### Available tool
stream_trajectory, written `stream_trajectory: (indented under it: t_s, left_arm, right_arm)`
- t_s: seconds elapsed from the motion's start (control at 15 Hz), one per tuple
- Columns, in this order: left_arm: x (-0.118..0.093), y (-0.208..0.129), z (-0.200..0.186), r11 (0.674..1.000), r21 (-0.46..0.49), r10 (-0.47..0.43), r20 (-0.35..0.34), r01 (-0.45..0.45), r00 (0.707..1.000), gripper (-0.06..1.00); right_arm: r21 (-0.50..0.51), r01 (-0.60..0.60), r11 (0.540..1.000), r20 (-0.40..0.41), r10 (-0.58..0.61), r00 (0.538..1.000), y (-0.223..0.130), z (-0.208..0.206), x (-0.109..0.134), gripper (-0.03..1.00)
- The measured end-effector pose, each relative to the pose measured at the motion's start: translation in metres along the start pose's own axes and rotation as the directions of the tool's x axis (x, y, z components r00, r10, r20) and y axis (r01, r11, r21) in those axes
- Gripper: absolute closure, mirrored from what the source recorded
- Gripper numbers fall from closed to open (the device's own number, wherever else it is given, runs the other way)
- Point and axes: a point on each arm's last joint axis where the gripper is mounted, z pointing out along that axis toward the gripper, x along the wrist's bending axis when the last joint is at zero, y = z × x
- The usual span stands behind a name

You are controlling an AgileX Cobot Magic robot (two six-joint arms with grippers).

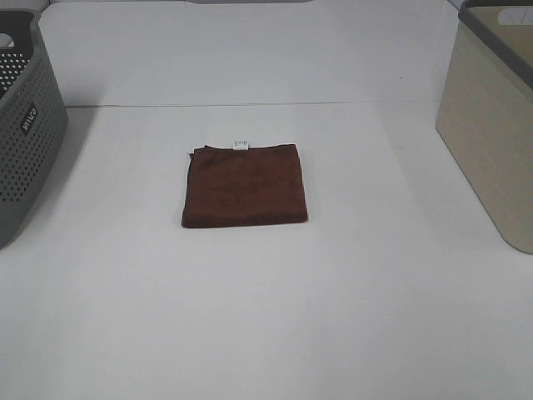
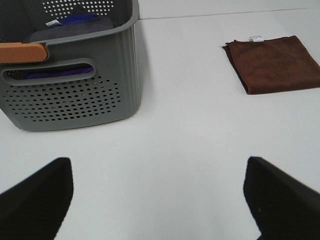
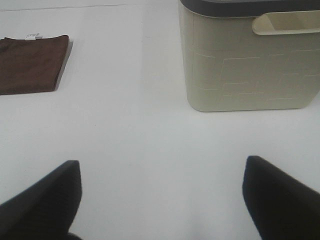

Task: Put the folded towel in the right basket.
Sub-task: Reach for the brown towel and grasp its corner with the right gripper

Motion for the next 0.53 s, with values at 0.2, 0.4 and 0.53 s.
stream_trajectory:
  t_s: [0.2, 0.4, 0.53]
  left_arm:
    - [0.0, 0.0, 0.0, 1.0, 0.0, 0.0, 0.0, 0.0, 1.0, 0.07]
    - [0.0, 0.0, 0.0, 1.0, 0.0, 0.0, 0.0, 0.0, 1.0, 0.07]
    - [0.0, 0.0, 0.0, 1.0, 0.0, 0.0, 0.0, 0.0, 1.0, 0.07]
  right_arm:
    - [0.0, 0.0, 1.0, 0.0, 0.0, 1.0, 0.0, 0.0, 0.0, 0.15]
    - [0.0, 0.0, 1.0, 0.0, 0.0, 1.0, 0.0, 0.0, 0.0, 0.15]
    - [0.0, 0.0, 1.0, 0.0, 0.0, 1.0, 0.0, 0.0, 0.0, 0.15]
